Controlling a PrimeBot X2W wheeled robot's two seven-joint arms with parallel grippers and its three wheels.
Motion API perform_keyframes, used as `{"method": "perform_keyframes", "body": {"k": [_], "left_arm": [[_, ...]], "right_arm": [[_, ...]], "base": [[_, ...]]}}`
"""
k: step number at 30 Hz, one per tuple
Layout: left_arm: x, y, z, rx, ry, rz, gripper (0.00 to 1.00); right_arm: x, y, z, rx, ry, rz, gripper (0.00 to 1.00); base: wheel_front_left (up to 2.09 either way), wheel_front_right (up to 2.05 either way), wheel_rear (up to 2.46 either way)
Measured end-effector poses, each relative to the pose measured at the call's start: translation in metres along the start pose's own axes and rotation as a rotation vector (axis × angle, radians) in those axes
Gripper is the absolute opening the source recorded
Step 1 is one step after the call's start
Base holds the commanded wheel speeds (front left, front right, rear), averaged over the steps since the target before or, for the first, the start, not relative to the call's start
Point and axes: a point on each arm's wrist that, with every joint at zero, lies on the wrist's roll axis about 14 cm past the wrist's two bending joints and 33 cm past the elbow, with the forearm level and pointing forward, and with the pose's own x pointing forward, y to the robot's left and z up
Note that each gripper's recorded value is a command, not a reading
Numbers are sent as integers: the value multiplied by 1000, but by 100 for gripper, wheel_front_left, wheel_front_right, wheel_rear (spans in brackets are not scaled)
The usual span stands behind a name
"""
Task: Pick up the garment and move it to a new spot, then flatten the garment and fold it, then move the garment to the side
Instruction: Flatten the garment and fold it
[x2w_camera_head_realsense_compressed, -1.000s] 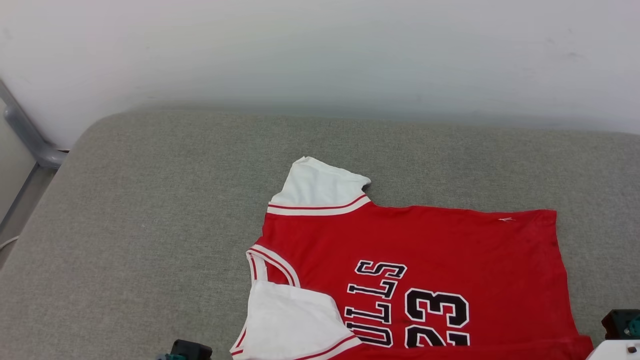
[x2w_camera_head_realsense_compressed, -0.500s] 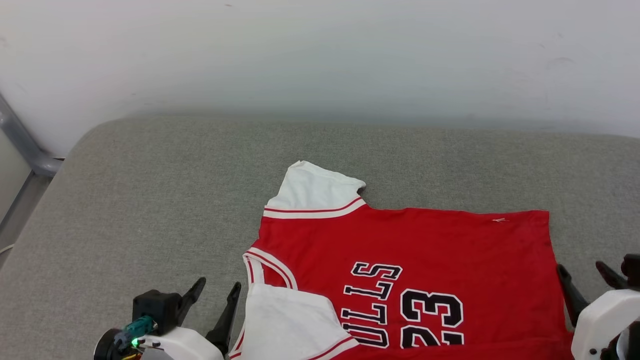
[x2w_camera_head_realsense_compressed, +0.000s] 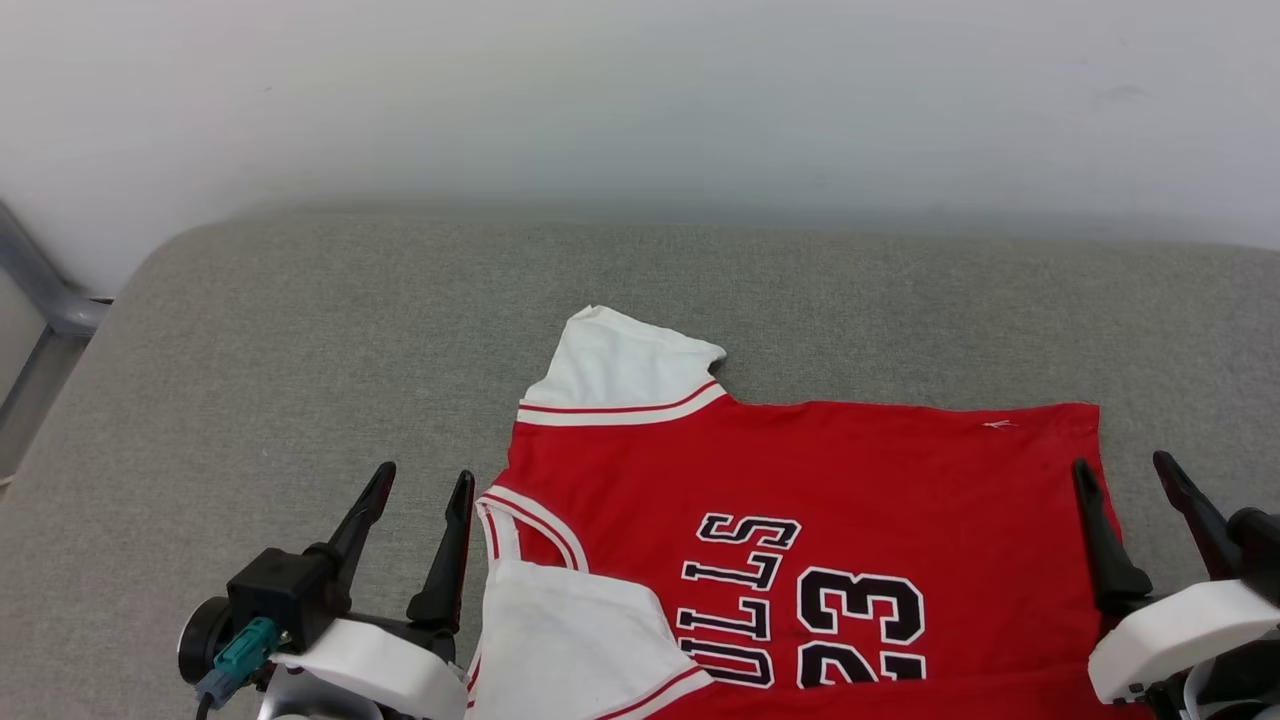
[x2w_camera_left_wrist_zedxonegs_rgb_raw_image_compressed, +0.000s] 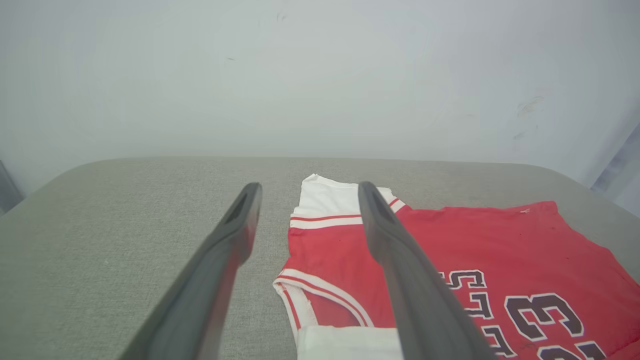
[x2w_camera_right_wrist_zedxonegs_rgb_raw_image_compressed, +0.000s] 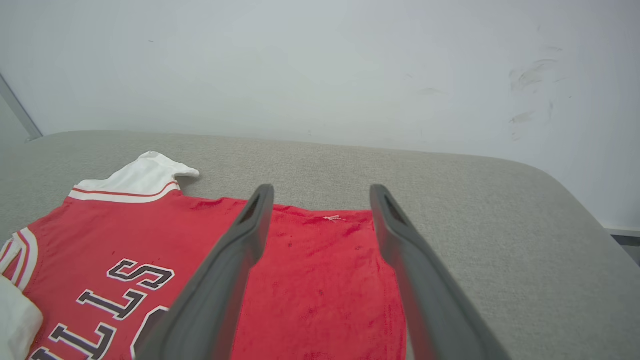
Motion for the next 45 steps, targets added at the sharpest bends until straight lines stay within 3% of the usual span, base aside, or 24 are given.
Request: {"method": "perform_keyframes", "body": {"k": [6,14,22,26,33,45], "left_arm": [[16,-5,-6,24,2,-67,100],[83,-10,-4,85,66,-215,100],[148,-18,-53,148,425,-365,100],[167,-12,-83,171,631,-381,100],[194,-2,-119,226,853,-378,100],[228,16,-163,240,1008,-317,100]], "right_arm": [[6,2,-5,9,-4,0,100],[19,-6,-8,-4,-6,-22,100],[30,-18,-21,-3,14,-67,100],[28,-26,-33,3,42,-97,100],[30,-33,-52,5,82,-125,100],[42,-34,-79,-2,145,-125,100]], "base": [[0,0,0],[0,0,0],[0,0,0],[0,0,0],[0,0,0],[0,0,0]]}}
